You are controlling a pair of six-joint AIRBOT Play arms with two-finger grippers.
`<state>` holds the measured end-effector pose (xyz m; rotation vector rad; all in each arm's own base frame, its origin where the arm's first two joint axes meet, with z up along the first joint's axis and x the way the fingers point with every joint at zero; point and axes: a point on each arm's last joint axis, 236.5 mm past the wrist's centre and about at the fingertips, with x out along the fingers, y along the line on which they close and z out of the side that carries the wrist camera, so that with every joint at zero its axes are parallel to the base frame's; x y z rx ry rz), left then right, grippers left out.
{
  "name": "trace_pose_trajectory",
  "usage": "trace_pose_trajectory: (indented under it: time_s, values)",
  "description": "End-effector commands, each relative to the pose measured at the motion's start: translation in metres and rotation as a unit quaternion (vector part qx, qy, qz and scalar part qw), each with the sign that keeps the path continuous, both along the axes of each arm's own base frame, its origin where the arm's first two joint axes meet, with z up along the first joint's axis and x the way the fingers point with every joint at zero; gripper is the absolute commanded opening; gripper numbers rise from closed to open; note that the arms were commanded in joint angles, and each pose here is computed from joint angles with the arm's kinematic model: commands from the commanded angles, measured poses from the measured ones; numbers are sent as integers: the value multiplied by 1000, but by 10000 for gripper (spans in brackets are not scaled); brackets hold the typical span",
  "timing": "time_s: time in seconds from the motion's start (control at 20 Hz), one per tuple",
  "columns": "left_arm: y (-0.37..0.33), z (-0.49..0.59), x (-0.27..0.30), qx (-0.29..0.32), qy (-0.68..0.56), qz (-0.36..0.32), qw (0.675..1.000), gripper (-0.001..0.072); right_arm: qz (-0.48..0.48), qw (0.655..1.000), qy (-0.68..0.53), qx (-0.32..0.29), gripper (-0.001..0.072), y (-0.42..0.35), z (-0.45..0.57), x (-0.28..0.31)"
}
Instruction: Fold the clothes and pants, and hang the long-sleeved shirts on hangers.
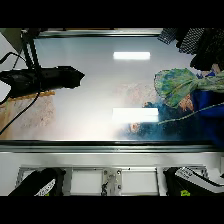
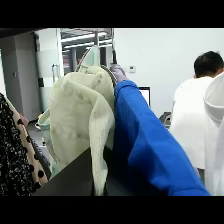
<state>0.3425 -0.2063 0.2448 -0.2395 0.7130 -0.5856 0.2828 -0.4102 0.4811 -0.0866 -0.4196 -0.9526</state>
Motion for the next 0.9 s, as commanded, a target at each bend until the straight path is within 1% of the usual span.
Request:
trace_pose_trajectory:
  time_s: [0.0,0.3,0.45,0.5,0.55,0.6,0.65,0.85]
  values:
    - [-1,0,-1,-4,3,0,1000,8,9,1000,0,16,6,-6,-12,13]
    - [-1,0,-1,-8,7,4,1000,9,12,1000,8,27,10,-14,-26,23]
    - [-1,0,-1,-9,7,4,1000,8,15,1000,8,24,29,-13,-26,24]
    - [-1,0,0,-8,7,4,1000,8,19,1000,7,21,104,-12,-24,25]
    - [-1,0,0,-8,7,4,1000,8,24,1000,6,15,321,-9,-22,27]
    - [-1,0,-1,-9,7,4,1000,9,29,1000,5,10,468,-7,-19,28]
    - [-1,0,0,-8,7,4,1000,8,32,999,4,6,491,-5,-17,28]
    - [-1,0,0,-8,6,4,1000,9,32,999,-8,-12,491,11,5,17]
